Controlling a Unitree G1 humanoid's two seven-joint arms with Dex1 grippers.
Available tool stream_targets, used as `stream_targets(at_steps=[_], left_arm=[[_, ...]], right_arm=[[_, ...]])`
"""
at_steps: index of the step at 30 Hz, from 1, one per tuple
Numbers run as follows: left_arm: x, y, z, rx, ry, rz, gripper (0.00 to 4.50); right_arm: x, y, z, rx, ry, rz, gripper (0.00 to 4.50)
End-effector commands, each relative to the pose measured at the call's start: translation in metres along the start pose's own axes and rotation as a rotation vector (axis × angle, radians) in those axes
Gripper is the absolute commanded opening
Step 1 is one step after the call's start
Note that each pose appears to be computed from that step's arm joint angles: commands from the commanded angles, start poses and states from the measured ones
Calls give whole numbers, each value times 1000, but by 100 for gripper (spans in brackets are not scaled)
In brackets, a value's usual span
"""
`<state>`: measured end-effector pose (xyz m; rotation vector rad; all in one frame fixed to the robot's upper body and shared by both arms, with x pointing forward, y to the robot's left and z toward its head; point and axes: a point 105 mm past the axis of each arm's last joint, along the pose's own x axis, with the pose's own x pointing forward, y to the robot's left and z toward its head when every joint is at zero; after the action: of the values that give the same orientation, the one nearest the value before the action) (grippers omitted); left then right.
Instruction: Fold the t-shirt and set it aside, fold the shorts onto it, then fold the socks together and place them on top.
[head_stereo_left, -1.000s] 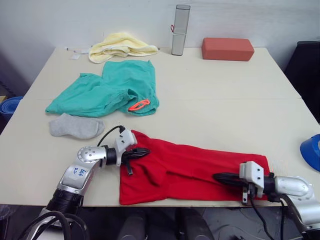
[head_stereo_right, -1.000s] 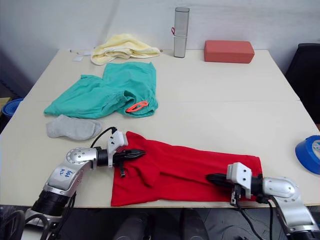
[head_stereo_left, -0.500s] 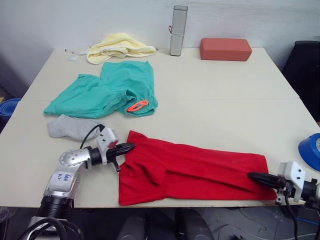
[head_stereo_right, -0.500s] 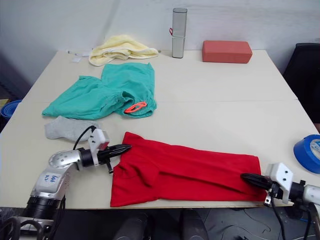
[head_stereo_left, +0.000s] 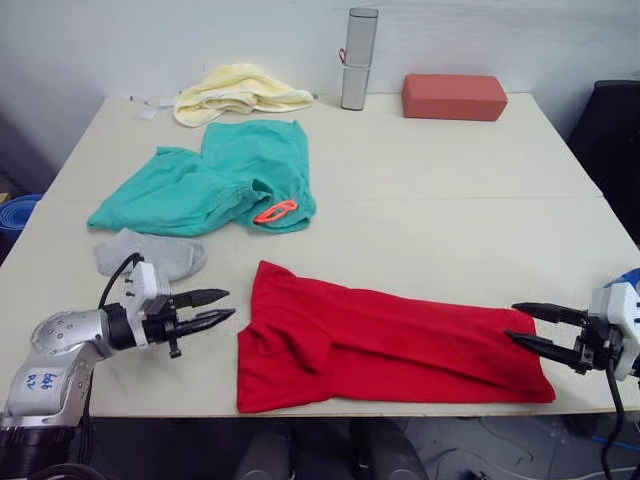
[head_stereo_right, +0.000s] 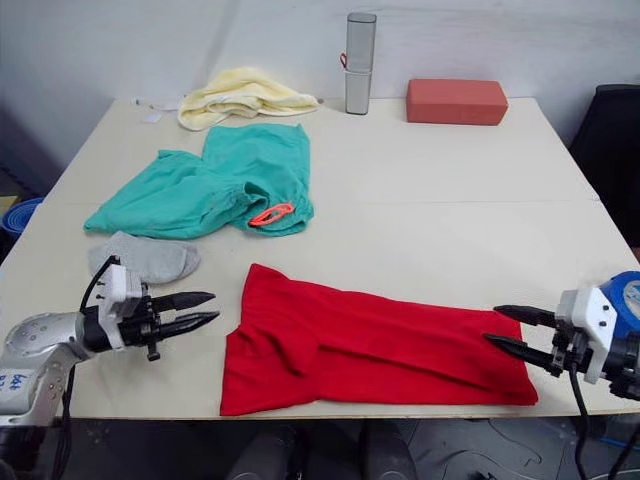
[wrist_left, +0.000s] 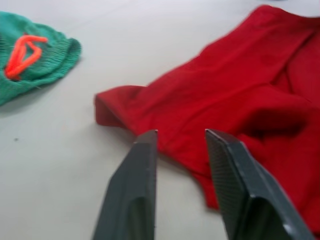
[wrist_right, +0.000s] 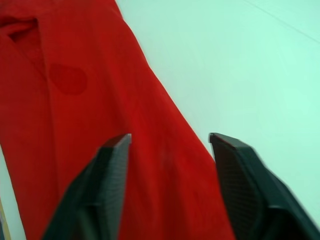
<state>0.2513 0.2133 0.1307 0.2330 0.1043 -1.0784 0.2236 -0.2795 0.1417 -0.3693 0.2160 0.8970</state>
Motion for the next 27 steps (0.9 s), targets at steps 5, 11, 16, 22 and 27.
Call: stream_targets(at_steps=[5,11,16,22,27], left_arm=[[-8,-3,11,60,-18,-13,431],[-1,4,10,86,4,-16,446],[20,20,6,123,28,1,446],[48,41,9,108,38,17,446],[64,44,4,113,60,-8,446]], right_arm=[[-9,-7,3,-6,69,-7,450],[-10,-16,-4,24,141,-8,450],[-7,-26,-22,61,264,-9,450],[5,-39,-40,92,351,-18,450],[8,-47,-51,104,413,-33,450]])
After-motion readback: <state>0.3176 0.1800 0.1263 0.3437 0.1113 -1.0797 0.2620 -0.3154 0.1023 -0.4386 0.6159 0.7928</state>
